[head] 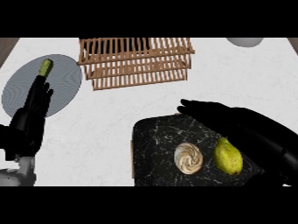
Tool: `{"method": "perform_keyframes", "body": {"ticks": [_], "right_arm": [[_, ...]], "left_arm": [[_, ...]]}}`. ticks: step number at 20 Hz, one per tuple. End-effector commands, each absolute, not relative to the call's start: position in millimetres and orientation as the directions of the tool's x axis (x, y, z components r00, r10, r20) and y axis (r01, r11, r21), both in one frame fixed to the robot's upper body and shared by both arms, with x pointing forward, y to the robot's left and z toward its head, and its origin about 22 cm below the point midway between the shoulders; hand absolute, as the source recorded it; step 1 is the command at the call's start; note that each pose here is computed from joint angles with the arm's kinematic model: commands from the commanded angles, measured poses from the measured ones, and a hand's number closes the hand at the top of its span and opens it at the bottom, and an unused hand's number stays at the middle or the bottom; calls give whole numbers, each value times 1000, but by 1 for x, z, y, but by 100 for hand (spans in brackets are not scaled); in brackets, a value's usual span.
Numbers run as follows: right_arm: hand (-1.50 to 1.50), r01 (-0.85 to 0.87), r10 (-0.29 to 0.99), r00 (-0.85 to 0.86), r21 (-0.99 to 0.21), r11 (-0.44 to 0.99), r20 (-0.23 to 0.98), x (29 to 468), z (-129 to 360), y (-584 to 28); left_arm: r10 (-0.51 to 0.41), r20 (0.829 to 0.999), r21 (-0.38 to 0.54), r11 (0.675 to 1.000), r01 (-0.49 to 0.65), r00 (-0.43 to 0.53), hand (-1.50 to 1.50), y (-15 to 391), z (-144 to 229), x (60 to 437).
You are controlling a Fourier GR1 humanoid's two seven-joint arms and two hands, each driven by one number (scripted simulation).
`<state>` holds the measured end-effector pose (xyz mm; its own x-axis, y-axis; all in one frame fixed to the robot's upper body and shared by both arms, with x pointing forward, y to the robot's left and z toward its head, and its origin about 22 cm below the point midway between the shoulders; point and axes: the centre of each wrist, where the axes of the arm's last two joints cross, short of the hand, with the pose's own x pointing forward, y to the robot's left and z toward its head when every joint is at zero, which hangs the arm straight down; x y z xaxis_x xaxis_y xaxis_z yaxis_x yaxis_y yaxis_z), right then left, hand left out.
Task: Pick the cupcake from the tray and place it in the tiered shelf
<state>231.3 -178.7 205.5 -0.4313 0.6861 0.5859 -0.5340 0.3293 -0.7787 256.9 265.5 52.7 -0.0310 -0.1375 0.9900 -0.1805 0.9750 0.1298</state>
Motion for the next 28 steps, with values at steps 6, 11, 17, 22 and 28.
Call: {"method": "perform_keyframes", "body": {"ticks": [6, 11, 17, 22, 28], "right_arm": [[-150, -474, 861, -371, -868, 146, 347, 207, 195, -112], [-150, -409, 907, -374, -912, 28, 196, 203, 172, -101], [-150, -416, 952, -302, -904, -94, 40, 205, 139, -100], [-150, -433, 947, -306, -900, -45, 100, 231, 141, -115], [-150, -448, 946, -306, -893, -44, 107, 223, 113, -115]], "left_arm": [[-135, 990, 127, 975, -183, -33, 0, 280, 50, 249], [-151, 988, 145, 969, -200, -18, 0, 263, 49, 262], [-131, 991, 128, 975, -183, -8, 0, 275, 56, 252], [-129, 991, 122, 976, -183, -27, 0, 269, 49, 249], [-127, 992, 123, 977, -176, -16, 0, 270, 59, 255]]}}
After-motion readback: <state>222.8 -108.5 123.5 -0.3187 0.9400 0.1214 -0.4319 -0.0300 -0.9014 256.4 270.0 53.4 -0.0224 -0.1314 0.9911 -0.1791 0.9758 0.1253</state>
